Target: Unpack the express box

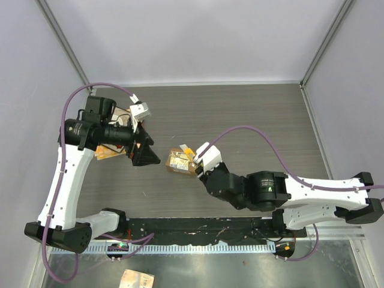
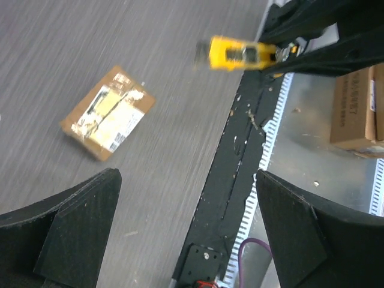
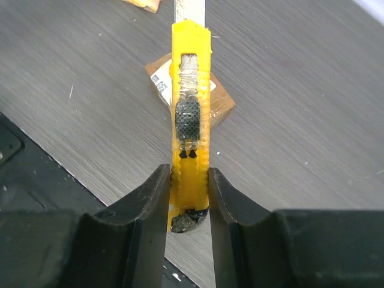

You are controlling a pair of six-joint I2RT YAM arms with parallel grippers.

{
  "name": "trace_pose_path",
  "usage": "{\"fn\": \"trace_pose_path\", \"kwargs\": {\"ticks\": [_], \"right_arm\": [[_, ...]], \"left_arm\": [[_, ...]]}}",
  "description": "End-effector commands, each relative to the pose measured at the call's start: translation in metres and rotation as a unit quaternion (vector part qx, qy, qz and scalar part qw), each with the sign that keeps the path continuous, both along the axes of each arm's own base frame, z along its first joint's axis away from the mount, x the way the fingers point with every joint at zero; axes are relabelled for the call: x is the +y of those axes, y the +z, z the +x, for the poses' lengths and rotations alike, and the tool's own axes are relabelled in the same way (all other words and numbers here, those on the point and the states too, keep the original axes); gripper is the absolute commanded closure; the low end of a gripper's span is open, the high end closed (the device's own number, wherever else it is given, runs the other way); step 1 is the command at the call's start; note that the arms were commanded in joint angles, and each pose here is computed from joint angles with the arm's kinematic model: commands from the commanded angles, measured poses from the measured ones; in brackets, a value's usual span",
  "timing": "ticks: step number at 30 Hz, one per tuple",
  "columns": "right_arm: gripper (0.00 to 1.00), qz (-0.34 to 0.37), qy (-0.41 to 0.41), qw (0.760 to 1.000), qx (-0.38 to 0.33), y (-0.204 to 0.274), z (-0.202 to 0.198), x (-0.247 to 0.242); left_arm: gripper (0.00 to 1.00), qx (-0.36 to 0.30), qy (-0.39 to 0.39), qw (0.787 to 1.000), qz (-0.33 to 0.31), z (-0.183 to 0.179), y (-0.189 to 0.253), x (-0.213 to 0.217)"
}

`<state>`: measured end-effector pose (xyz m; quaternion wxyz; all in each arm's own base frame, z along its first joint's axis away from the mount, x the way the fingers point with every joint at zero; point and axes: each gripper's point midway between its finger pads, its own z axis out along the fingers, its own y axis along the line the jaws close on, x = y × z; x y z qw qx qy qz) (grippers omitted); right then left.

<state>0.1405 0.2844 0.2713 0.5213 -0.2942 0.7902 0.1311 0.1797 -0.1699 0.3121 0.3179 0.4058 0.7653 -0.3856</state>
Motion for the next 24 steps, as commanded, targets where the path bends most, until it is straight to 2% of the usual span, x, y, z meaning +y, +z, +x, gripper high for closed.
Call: {"fn": "trace_pose_path", "kwargs": {"ticks": [1, 5, 10, 14, 18, 24], "right_arm": [[0.99, -0.134, 0.035, 0.989, -0.055, -0.003, -0.016, -0.007], [0.99, -0.192, 0.029, 0.974, -0.114, 0.004, -0.021, -0.004], [0.99, -0.187, 0.065, 0.967, -0.158, 0.032, -0.040, 0.013], [0.99, -0.200, 0.103, 0.959, -0.171, 0.040, -0.052, 0.028], [0.99, -0.228, 0.118, 0.949, -0.182, 0.041, -0.053, 0.033], [0.99, -0.262, 0.120, 0.937, -0.199, 0.042, -0.050, 0.029]], "left_arm": [[0.00, 0.015, -0.098, 0.992, -0.072, -0.051, 0.029, -0.012], [0.00, 0.033, -0.127, 0.988, -0.080, -0.061, 0.027, -0.017], [0.00, 0.058, -0.151, 0.984, -0.071, -0.072, 0.018, -0.016], [0.00, 0.069, -0.169, 0.981, -0.069, -0.079, 0.011, -0.019], [0.08, 0.069, -0.193, 0.977, -0.065, -0.089, 0.008, -0.022], [0.09, 0.069, -0.213, 0.973, -0.065, -0.101, 0.011, -0.025]]}}
